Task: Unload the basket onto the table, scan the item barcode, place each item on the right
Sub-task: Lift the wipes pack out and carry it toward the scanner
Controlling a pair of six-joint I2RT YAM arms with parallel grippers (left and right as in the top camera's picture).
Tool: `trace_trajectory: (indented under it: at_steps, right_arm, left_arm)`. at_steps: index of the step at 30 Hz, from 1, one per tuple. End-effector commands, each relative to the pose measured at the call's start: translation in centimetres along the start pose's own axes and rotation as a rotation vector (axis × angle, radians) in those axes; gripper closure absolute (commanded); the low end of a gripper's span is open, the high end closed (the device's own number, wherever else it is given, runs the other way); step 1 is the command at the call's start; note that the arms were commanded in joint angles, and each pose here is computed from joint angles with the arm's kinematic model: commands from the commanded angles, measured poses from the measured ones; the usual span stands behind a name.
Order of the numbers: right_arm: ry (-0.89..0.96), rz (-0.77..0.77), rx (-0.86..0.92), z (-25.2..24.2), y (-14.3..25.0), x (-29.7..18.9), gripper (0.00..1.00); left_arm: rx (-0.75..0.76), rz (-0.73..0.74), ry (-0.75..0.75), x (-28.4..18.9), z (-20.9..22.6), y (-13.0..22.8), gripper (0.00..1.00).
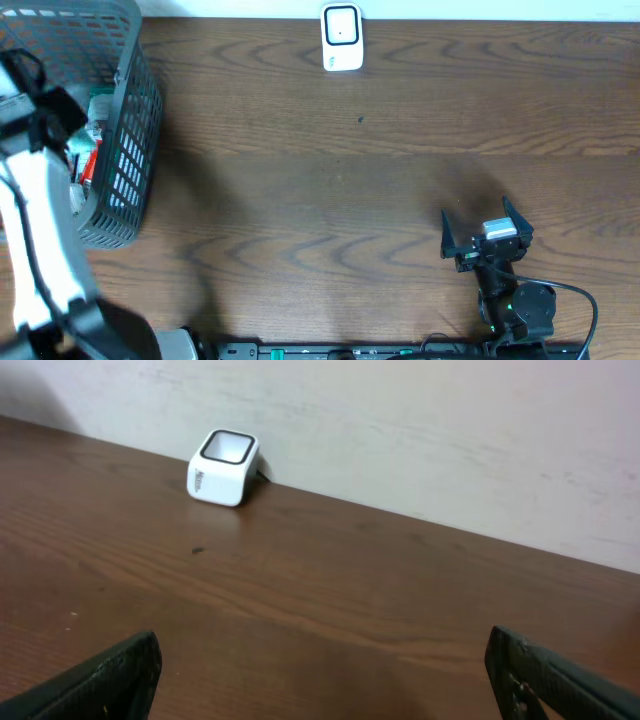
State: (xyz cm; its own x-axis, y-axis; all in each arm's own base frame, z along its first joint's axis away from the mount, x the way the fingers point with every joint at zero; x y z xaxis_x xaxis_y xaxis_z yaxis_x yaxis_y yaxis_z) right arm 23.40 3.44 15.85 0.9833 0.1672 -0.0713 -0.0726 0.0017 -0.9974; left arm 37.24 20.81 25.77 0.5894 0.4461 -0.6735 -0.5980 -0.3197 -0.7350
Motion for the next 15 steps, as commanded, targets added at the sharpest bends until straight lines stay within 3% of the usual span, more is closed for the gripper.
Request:
trace_trajectory:
  at_steps: [1, 8, 15]
  right_arm:
    - [-0.004, 0.000, 0.000, 0.1, 0.0, 0.0, 0.01]
    - [-0.004, 0.000, 0.000, 0.1, 0.0, 0.0, 0.01]
    - [-0.004, 0.000, 0.000, 0.1, 0.0, 0.0, 0.01]
  left_arm:
    - [-0.102, -0.150, -0.019, -5.1, 1.0, -3.2, 0.72]
    - [-0.100, -0.315, 0.126, -12.8, -2.1, -5.1, 0.72]
    - [-0.011, -0.328, 0.379, -18.0, -11.0, -3.2, 0.72]
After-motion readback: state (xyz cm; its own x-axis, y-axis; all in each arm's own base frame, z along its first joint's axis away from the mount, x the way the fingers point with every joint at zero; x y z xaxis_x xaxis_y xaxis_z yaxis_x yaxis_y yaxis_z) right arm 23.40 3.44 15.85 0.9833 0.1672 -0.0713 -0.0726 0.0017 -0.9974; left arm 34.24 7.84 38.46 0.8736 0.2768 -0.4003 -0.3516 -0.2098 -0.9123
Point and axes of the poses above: each gripper's point midway between its finger pads, its own x axis out along the fingers, its own z axis along the line the jaws close on, y = z × x, the point moved 1 cm from there along -x, back along the fingers, and after that the axes turned 10 degrees about x, right-handed, at the moved point
